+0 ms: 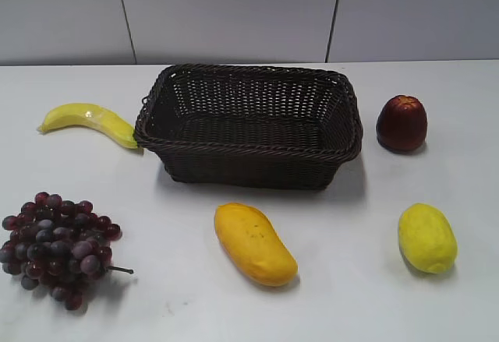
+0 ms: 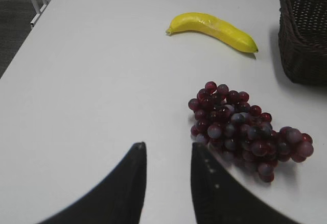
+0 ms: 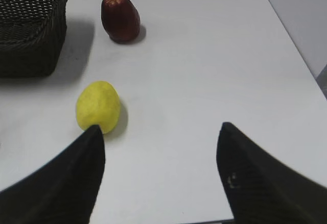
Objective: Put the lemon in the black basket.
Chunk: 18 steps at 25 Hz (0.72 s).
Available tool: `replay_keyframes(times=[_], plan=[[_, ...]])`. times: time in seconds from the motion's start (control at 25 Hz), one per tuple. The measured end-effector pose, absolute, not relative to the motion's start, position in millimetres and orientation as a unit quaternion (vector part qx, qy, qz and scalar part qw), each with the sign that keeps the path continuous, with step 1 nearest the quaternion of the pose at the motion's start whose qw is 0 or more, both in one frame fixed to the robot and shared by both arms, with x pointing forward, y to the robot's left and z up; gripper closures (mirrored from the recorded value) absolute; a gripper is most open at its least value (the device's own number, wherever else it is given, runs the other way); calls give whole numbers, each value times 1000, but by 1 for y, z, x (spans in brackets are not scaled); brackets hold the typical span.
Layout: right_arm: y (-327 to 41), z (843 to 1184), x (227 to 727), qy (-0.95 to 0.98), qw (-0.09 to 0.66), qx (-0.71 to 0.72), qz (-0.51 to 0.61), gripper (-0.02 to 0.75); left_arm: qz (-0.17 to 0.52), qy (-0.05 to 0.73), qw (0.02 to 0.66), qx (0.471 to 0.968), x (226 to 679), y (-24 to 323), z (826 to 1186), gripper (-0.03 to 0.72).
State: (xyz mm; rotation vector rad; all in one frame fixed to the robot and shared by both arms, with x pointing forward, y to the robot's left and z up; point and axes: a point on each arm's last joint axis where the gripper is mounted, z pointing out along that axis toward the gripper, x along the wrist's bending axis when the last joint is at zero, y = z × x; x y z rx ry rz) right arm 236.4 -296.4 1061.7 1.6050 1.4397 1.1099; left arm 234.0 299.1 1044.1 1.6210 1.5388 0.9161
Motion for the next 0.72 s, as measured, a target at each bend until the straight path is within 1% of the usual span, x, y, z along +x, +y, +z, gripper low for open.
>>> replay_keyframes(times=[0.2, 0.36, 0.48, 0.6, 0.64, 0.72], plan=[[-297, 1087, 264, 505, 409, 573, 498, 182, 355, 596, 355, 627, 234, 299, 1044, 453], [-296, 1081, 303, 497, 417, 569, 506, 182, 355, 596, 355, 627, 234, 299, 1044, 453], [-295, 1065, 335, 521, 378, 604, 469, 182, 355, 596, 355, 627, 234, 299, 1044, 453], [-293, 1043, 367, 541, 304, 660, 424, 180, 355, 596, 355, 627, 234, 299, 1044, 453], [-291, 1033, 377, 552, 279, 676, 402, 174, 355, 596, 355, 627, 234, 299, 1044, 453], [-288, 1015, 395, 581, 222, 699, 352, 134, 355, 596, 355, 627, 234, 299, 1044, 453]])
